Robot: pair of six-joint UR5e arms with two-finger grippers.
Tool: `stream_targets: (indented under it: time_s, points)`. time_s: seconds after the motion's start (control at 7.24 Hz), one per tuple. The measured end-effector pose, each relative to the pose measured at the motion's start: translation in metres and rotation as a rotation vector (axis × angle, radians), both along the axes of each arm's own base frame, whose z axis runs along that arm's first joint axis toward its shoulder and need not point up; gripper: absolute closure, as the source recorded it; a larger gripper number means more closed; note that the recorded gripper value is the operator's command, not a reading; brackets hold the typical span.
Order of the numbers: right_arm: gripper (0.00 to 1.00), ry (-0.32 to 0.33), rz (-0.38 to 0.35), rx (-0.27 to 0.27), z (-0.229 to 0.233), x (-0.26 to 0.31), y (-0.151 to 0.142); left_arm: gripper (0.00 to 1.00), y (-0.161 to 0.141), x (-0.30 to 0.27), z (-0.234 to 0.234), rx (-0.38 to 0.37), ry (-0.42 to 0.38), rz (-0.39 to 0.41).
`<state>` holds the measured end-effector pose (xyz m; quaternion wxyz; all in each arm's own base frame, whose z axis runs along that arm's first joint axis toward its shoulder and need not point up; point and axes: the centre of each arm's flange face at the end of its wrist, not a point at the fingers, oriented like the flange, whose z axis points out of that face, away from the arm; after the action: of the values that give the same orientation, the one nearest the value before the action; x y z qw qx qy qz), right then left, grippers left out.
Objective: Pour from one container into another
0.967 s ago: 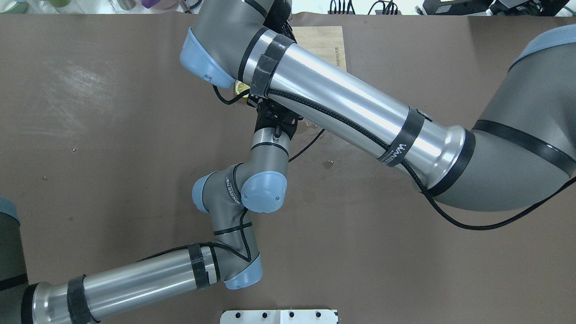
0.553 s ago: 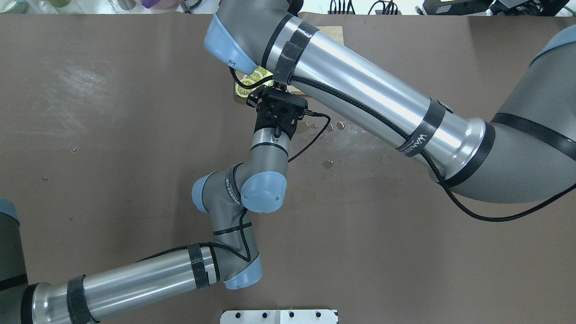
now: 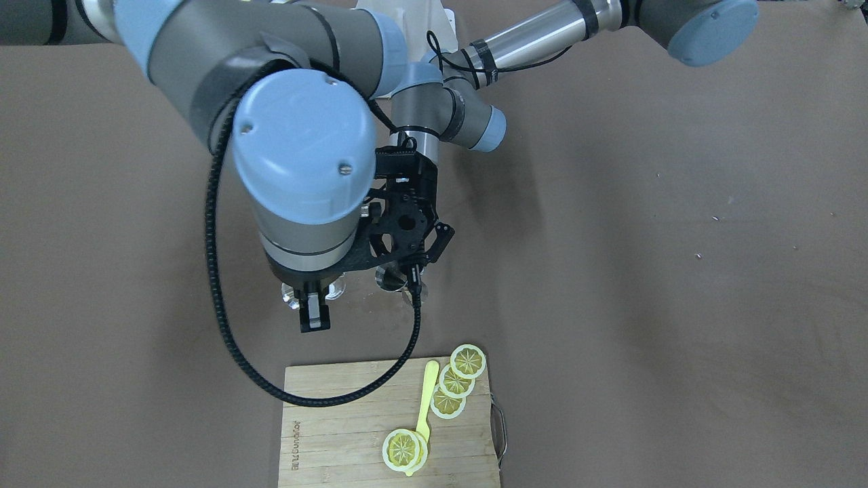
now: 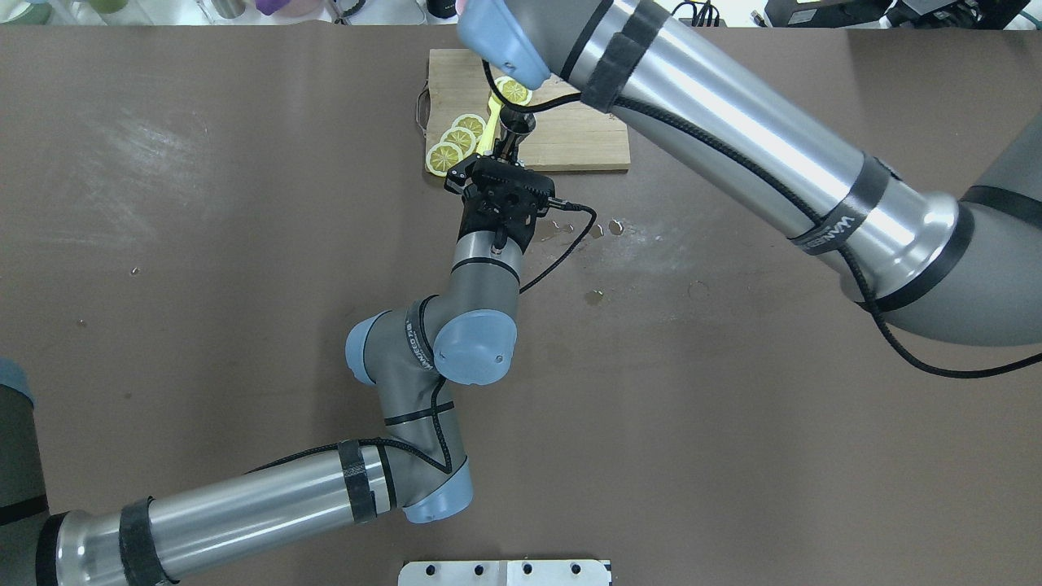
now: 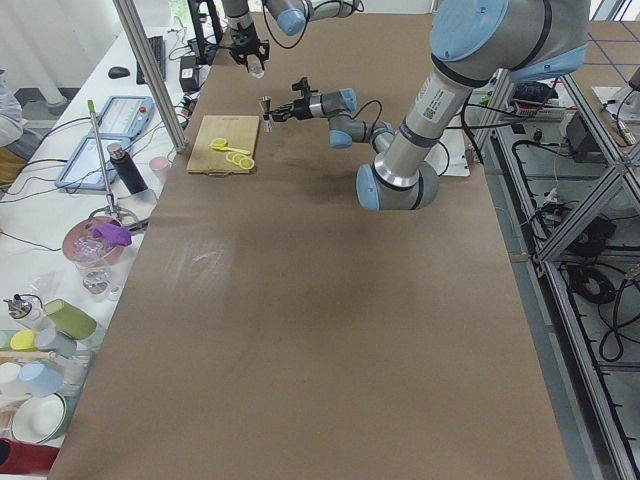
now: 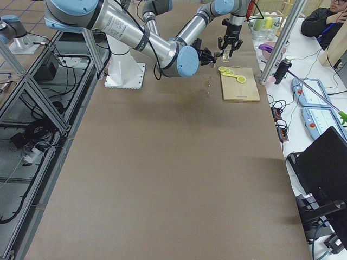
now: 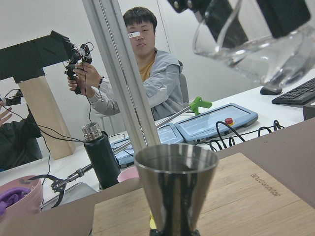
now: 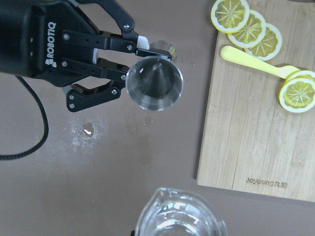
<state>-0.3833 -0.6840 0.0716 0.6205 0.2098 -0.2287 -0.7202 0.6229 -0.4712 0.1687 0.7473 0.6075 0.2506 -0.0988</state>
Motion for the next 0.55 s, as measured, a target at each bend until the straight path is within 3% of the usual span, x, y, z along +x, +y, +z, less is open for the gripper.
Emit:
stream_targets:
  time_s: [0.55]
  points:
    - [1.00,-0.213,0.062,0.022,0.073,0.097,0.001,1.00,-0.003,-0.034,0.015,0.050,0.080,-0.020]
